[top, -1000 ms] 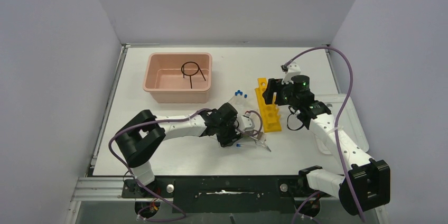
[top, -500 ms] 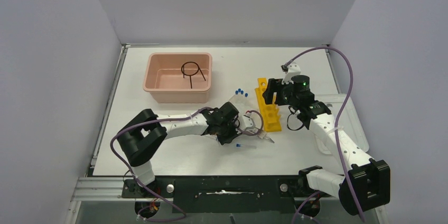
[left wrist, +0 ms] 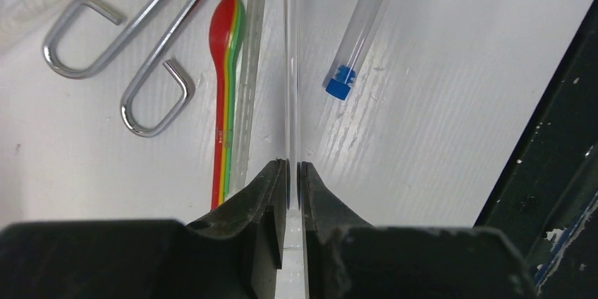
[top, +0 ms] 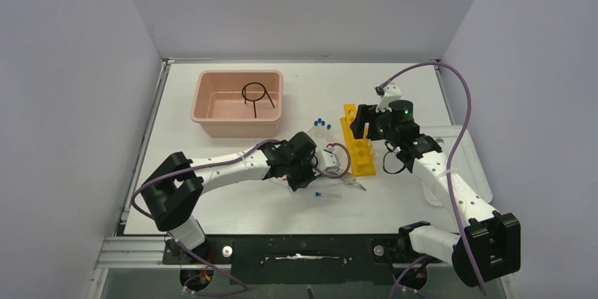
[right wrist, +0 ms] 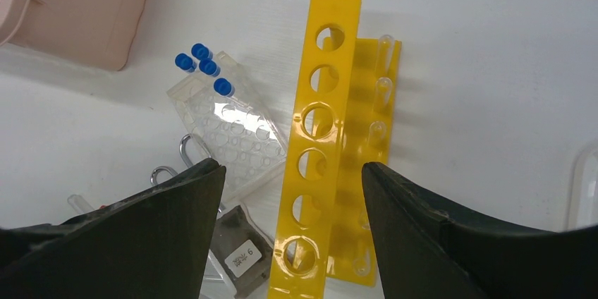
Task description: Organize the chemistry lab equipment
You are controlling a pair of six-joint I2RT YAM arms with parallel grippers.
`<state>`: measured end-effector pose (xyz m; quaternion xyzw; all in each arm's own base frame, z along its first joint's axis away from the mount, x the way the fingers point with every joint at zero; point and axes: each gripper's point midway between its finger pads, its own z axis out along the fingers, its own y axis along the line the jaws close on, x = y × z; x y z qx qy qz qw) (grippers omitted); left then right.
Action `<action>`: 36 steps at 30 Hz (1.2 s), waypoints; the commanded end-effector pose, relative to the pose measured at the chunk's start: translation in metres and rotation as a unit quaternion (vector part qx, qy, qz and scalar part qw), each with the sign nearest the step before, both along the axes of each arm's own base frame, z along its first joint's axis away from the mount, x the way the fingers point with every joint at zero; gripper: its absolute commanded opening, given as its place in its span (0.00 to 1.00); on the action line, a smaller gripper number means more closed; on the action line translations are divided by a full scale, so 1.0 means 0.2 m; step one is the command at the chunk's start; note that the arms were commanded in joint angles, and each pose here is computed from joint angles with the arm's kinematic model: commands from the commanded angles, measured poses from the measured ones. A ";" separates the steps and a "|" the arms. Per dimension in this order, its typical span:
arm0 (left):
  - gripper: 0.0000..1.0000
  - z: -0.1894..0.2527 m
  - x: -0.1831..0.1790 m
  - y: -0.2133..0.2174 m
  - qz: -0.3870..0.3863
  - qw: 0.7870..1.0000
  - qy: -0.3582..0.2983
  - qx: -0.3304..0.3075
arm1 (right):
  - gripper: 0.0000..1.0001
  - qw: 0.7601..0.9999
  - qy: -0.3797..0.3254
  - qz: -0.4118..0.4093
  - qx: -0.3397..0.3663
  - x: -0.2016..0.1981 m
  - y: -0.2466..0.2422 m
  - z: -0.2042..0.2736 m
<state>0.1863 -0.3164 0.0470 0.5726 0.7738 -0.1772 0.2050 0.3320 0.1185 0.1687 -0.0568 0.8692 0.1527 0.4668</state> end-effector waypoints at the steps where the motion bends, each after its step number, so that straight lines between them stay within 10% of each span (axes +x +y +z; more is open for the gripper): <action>1: 0.09 0.25 0.01 -0.06 -0.019 0.998 -0.028 -0.045 | 0.73 0.999 -0.034 0.003 0.013 0.06 0.02 0.09; 17: 0.08 0.73 0.63 0.24 0.277 0.942 -0.136 -0.133 | 0.73 0.998 -0.056 0.014 0.005 0.13 0.02 0.21; 21: 0.08 0.87 0.85 0.45 0.402 0.889 -0.162 -0.148 | 0.73 0.998 -0.064 0.015 0.003 0.15 0.01 0.24; 30: 0.08 1.14 1.19 1.08 0.647 0.691 -0.192 -0.257 | 0.73 0.997 -0.069 0.032 0.021 0.15 0.04 0.26; 36: 0.04 0.98 1.30 1.30 0.697 0.648 -0.171 -0.257 | 0.73 0.997 -0.071 0.031 0.020 0.13 0.03 0.26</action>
